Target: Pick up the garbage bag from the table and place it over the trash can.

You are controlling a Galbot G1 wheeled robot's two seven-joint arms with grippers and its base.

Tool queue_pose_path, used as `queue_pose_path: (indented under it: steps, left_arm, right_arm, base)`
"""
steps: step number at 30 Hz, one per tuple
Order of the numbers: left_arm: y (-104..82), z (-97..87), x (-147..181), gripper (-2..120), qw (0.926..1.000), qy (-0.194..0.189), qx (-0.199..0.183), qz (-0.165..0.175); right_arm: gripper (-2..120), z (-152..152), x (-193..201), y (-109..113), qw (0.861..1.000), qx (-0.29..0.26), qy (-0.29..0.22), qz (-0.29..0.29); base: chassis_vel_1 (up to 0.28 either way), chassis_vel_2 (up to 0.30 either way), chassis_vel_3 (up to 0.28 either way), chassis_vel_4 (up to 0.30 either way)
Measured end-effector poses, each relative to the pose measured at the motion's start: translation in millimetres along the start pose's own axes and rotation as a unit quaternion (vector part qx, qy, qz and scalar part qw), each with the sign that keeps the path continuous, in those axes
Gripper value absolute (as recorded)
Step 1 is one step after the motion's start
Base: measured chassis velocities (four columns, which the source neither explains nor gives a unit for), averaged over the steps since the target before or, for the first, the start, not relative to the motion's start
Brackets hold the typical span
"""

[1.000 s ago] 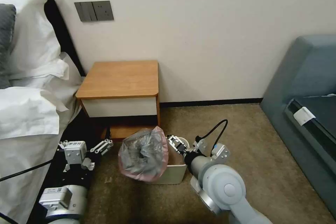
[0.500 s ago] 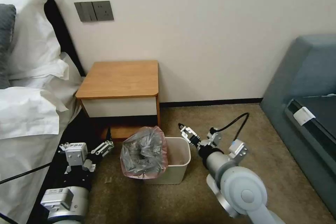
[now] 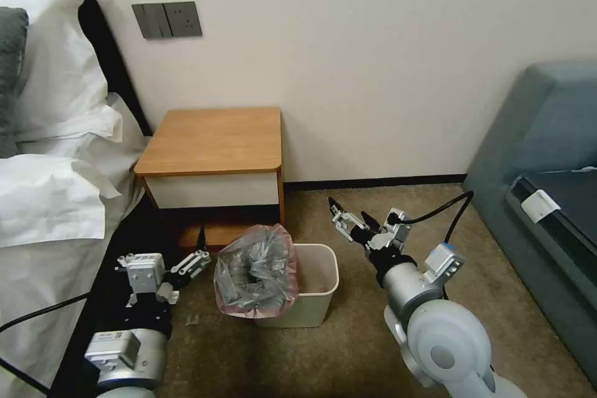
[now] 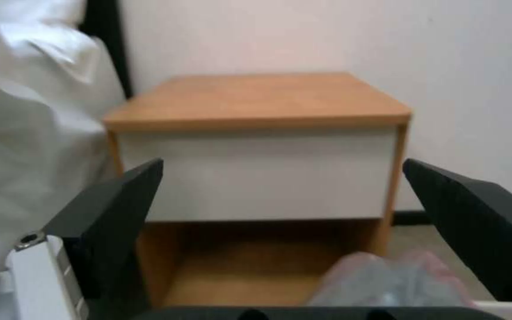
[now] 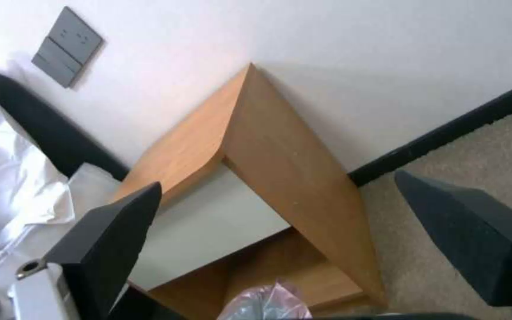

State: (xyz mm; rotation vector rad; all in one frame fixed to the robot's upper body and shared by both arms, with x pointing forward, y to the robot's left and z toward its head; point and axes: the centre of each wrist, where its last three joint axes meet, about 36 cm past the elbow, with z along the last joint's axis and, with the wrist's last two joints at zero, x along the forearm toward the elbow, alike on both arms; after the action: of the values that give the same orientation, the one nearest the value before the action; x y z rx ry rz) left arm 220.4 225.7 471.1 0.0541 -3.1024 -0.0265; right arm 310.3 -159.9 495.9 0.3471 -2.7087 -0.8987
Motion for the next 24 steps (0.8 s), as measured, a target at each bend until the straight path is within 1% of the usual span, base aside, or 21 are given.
queue_pose_path:
  steps: [3,5,6,8,9,11,13,14,17,18,22,23,24]
  left_arm:
    - [-7.7,10.8,-4.1,100,0.9997,0.016,0.008,0.014]
    - [-8.1,11.5,-4.4,100,0.9997,0.018,0.008,0.015]
    - [-11.4,18.3,-7.9,100,0.9993,0.03,0.01,0.019]
    - [-15.7,27.2,-13.6,100,0.9986,0.047,0.01,0.021]
    - [-15.7,27.2,-13.6,100,0.9986,0.047,0.01,0.021]
    - [-17.8,33.0,-18.1,100,0.9978,0.061,0.011,0.024]
    - [-20.9,40.2,-24.3,100,0.9962,0.081,0.017,0.029]
    - [-20.9,40.2,-24.3,100,0.9962,0.081,0.017,0.029]
    - [-22.4,49.1,-34.9,98,0.9944,0.1,0.021,0.026]
    - [-22.4,49.1,-34.9,98,0.9944,0.1,0.021,0.026]
    - [-24.6,59.1,-45.4,88,0.9918,0.122,0.024,0.028]
    - [-24.6,59.1,-45.4,88,0.9918,0.122,0.024,0.028]
    - [-26.3,61.6,-46.9,88,0.9907,0.131,0.026,0.027]
  right_arm:
    - [100,2.5,-1.2,-1.3,1.0,0.0,0.0,0.006]
    - [100,2.6,-1.3,-1.4,1.0,0.0,0.0,0.007]
    - [100,3.4,-1.9,-2.8,1.0,0.001,0.0,0.011]
    - [100,3.8,-2.8,-4.9,1.0,0.001,-0.001,0.016]
    - [100,3.8,-2.8,-4.9,1.0,0.001,-0.001,0.016]
    - [100,3.9,-3.5,-6.4,1.0,0.002,-0.002,0.02]
    - [100,5.5,-4.6,-9.3,1.0,0.003,-0.002,0.027]
    - [100,5.5,-4.6,-9.3,1.0,0.003,-0.002,0.027]
    - [100,9.3,-6.9,-13.7,0.999,0.005,-0.002,0.039]
    - [100,9.3,-6.9,-13.7,0.999,0.005,-0.002,0.039]
    - [100,14.4,-10.7,-17.9,0.999,0.005,-0.003,0.051]
    - [100,14.4,-10.7,-17.9,0.999,0.005,-0.003,0.051]
    - [100,15.6,-11.7,-18.5,0.999,0.005,-0.004,0.054]
  base:
    - [0.0,0.0,0.0,0.0]
    - [0.0,0.0,0.0,0.0]
    - [0.0,0.0,0.0,0.0]
    - [0.0,0.0,0.0,0.0]
    - [0.0,0.0,0.0,0.0]
    - [0.0,0.0,0.0,0.0]
    - [0.0,0.0,0.0,0.0]
    - [0.0,0.0,0.0,0.0]
    - [0.0,0.0,0.0,0.0]
    - [0.0,0.0,0.0,0.0]
    - [0.0,0.0,0.0,0.0]
    - [0.0,0.0,0.0,0.0]
    - [0.0,0.0,0.0,0.0]
